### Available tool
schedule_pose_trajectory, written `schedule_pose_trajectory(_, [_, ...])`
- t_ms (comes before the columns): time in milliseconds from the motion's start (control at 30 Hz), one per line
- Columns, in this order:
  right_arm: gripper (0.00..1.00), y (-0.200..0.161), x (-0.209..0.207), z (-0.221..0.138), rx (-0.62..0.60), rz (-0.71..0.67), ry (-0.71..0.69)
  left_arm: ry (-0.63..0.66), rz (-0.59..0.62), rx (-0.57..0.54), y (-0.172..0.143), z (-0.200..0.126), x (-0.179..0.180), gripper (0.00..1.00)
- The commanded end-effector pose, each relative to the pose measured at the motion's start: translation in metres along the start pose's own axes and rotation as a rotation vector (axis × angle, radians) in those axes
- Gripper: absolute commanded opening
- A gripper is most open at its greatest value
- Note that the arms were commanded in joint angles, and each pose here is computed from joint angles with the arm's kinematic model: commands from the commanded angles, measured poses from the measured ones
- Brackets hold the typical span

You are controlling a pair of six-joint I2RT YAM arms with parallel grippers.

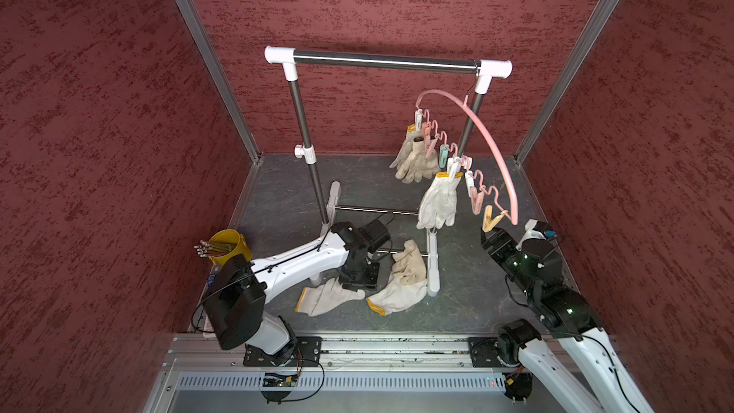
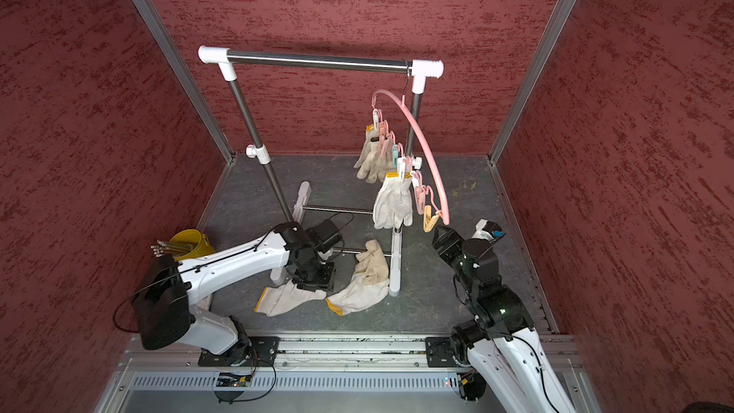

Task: Clip the gloves onto a hanger to dry
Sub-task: Pick up the glove from the center of the board.

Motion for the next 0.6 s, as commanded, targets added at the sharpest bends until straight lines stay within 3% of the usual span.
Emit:
schedule_pose_trajectory(0, [0.84,-0.004,0.008,0.006,0.040,-0.030,0.057,0.035,-0.245,-0.118,-0.014,-0.017,0.036,0.53])
schedule_pose_trajectory(100, [0.84,-0.006,0.010,0.010,0.065,-0.048,0.062,0.047,-0.491,-0.265,-0.032,-0.036,0.068,0.53])
schedule_pose_trajectory(200, [0.84,-0.009,0.011,0.014,0.086,-0.061,0.070,0.078,-0.705,-0.337,-0.053,-0.044,0.092,0.52])
schedule_pose_trajectory(567, [0.84,-0.011,0.009,0.018,0.091,-0.123,0.070,0.086,-1.215,-0.102,-0.099,0.005,0.128,0.51])
Point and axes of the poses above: each gripper's point midway between its finger pads, its own z axis out along the fingers, its own x axis along the line the jaws close on, y = z × x, the point moved 8 cm from there along -z, back along the fingers, and after that the axes turned 15 degrees about z, right-handed, at the moved point
